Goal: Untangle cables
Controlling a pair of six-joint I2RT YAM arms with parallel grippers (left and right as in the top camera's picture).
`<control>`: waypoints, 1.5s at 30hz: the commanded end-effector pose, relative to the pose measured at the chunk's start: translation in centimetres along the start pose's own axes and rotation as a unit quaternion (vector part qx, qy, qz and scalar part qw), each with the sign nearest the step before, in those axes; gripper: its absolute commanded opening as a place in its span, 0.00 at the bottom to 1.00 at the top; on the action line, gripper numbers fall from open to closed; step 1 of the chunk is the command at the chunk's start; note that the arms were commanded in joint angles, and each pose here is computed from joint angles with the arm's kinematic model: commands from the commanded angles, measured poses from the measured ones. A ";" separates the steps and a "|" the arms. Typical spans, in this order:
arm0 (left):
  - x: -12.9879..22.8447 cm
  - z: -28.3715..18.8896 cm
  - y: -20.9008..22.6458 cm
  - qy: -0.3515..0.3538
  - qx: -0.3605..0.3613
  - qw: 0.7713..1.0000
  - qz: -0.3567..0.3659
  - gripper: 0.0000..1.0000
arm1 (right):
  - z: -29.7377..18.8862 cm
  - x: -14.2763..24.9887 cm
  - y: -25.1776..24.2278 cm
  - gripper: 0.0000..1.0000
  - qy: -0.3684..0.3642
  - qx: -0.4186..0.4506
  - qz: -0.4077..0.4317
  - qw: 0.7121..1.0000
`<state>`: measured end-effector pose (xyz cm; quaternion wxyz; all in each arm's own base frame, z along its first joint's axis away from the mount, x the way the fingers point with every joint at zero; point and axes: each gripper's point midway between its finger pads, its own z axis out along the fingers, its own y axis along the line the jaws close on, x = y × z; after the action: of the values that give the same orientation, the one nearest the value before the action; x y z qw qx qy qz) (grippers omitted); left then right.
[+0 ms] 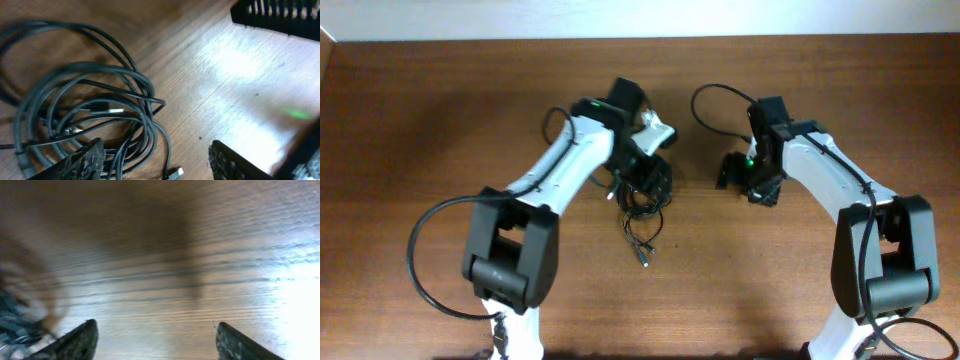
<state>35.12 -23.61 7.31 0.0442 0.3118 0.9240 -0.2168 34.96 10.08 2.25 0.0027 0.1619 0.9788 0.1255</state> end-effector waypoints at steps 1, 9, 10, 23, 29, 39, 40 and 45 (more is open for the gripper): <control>1.2 1.9 -0.4 0.025 -0.058 0.998 0.013 0.67 | 2.2 1.8 -2.2 0.78 0.019 0.024 0.006 1.000; 2.3 5.5 0.6 0.018 -0.125 0.992 0.003 0.59 | 4.2 2.8 -3.2 0.75 0.016 0.023 0.011 1.000; 2.3 5.6 0.8 0.017 -0.130 0.991 0.004 0.47 | 4.2 2.8 -3.2 0.75 0.016 0.023 0.011 1.000; -1.4 -0.1 1.1 -0.059 -0.040 0.997 -0.021 0.00 | 4.1 3.8 -1.7 0.74 0.044 -0.020 0.012 0.999; -0.8 -5.4 1.8 -0.150 0.183 0.972 -0.005 0.00 | 2.1 6.0 5.0 0.76 0.105 -0.226 -0.075 0.966; -0.3 -8.8 3.7 -0.218 0.248 0.944 -0.020 0.00 | -4.6 5.8 13.1 0.47 0.071 -0.493 -0.223 0.838; -0.3 -8.8 3.7 -0.218 0.248 0.944 -0.020 0.00 | -4.6 5.8 13.4 0.50 0.068 -0.494 -0.229 0.836; -0.3 -8.6 3.1 -0.213 0.254 0.943 -0.018 0.00 | -4.8 4.4 16.5 0.56 0.028 -0.491 -0.233 0.839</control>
<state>38.28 -17.16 12.48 0.1427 0.2257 0.8288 -0.4918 35.01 24.66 10.97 0.0951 -0.1320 0.7877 0.5942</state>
